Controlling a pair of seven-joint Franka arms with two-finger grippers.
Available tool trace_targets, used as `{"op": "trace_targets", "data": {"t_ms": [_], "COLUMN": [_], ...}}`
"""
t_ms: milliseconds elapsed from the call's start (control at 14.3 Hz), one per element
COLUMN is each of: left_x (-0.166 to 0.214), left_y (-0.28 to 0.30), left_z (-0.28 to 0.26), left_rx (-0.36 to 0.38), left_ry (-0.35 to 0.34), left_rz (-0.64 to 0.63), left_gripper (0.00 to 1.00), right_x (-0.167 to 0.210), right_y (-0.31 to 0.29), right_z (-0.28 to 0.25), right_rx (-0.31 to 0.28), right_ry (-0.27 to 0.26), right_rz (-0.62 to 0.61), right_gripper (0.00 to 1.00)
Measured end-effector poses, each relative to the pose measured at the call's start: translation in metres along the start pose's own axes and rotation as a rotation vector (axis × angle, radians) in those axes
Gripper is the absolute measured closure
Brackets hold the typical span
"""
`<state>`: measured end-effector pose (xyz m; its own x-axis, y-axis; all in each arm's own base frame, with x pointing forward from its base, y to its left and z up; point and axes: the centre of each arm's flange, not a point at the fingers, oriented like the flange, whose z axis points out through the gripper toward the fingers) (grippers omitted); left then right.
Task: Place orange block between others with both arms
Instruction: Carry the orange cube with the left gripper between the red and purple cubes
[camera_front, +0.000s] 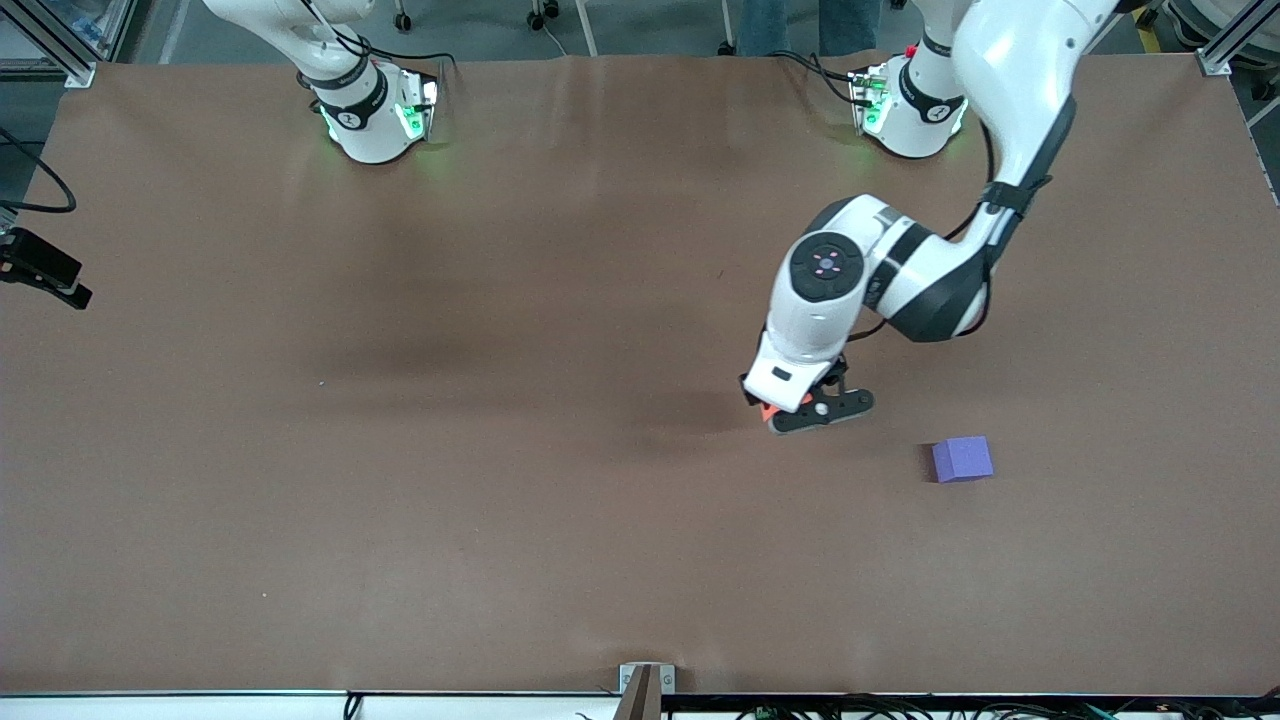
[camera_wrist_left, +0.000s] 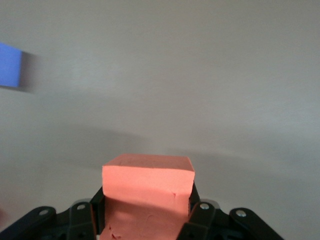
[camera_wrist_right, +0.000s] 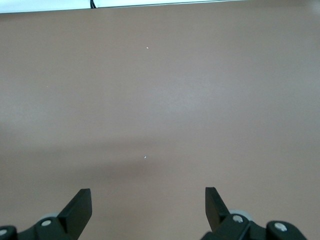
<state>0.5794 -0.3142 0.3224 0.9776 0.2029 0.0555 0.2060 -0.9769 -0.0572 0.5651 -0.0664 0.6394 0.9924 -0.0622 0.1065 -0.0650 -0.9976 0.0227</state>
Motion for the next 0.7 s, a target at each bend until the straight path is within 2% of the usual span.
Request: {"op": "trace_targets", "data": {"t_ms": [350, 561, 701], "left_x": [0.022, 0.030, 0.027], "left_y": [-0.104, -0.152, -0.174], "left_z": [0.024, 0.039, 0.052], "left_rx": [-0.007, 0.000, 0.033], "left_ry": [-0.103, -0.117, -0.111], "left_rz": [0.032, 0.073, 0.104], "left_gripper": [0.40, 0.40, 0.40], "right_x": [0.001, 0.000, 0.001], "right_y": [0.002, 0.004, -0.007], "right_z": [-0.006, -0.006, -0.006], "right_rx": [-0.001, -0.001, 0.002], "right_ry": [0.012, 0.013, 0.011], "right_rz": [0.003, 0.007, -0.013], "right_gripper": [0.00, 0.00, 0.00]}}
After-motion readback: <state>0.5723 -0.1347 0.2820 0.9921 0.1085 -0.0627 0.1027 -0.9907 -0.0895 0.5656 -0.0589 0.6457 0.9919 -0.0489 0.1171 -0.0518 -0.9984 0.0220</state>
